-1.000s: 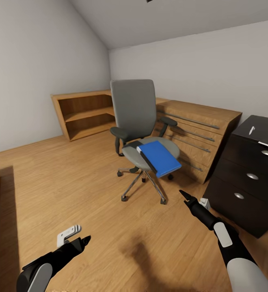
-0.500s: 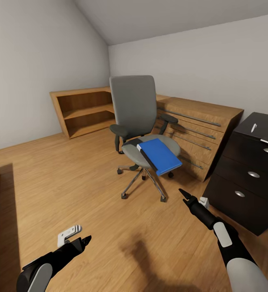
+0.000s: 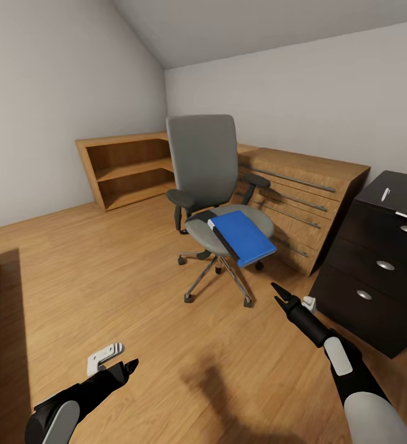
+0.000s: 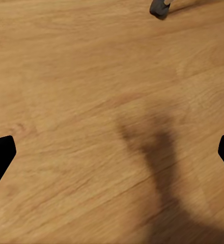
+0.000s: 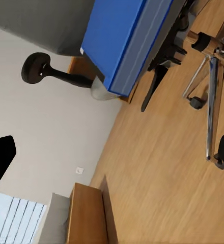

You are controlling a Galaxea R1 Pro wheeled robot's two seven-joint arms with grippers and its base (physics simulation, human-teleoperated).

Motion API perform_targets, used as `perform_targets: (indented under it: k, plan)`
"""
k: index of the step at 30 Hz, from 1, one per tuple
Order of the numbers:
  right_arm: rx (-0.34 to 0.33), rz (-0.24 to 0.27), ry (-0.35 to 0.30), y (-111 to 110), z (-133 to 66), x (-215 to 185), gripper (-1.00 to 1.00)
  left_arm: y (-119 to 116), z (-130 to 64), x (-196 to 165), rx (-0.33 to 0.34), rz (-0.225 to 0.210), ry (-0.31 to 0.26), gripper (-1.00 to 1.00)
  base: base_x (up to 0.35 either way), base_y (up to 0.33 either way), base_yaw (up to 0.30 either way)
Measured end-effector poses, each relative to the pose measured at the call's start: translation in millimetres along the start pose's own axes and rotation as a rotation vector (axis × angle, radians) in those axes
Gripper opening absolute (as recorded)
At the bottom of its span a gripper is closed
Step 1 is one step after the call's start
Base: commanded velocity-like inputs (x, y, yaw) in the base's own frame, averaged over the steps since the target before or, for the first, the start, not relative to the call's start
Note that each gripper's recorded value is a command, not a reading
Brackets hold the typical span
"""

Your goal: In the bedroom, organize the workspace by keeping the computer under the desk, ensuring the monitor is on the desk, placing the keyboard on the desk next to the monitor, placing the mouse on the desk next to the keyboard, moving the folder from the swivel chair onto the desk next to the mouse, stacking the notebook on top of the folder with the pen on top of the notebook, and positioning the swivel chair next to the desk.

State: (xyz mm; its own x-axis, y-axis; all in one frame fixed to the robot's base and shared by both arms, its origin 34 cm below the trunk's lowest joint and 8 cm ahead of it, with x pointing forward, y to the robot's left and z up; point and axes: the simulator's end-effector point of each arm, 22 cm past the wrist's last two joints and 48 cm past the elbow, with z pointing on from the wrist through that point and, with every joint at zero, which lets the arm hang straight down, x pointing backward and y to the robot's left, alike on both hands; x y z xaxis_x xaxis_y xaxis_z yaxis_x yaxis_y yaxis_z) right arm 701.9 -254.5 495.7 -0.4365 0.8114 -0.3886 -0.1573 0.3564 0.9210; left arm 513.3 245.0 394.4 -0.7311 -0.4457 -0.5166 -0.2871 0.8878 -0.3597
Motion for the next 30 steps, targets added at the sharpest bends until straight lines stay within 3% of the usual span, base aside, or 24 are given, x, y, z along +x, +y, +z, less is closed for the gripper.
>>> perform_targets:
  k: [14,21,24,30]
  plan:
    - [-0.008,0.001,-0.005,0.6,-1.1,-0.9,1.0,-0.4,0.1,0.6,0.001,0.001,0.001,1.0,0.113,0.0,0.0]
    - [0.08,-0.005,-0.008,-18.9,-1.1,-0.2,1.0,-0.4,0.4,1.0,0.001,0.001,0.002,1.0,0.165,0.0,0.0]
    - [0.166,-0.003,-0.009,-37.5,-2.6,0.8,1.0,-0.3,0.4,1.0,0.0,0.002,0.002,1.0,0.031,0.0,0.0]
    - [0.193,-0.003,-0.013,-43.1,-2.8,1.2,1.0,-0.2,0.4,1.0,0.0,0.002,0.002,1.0,0.013,0.0,0.0]
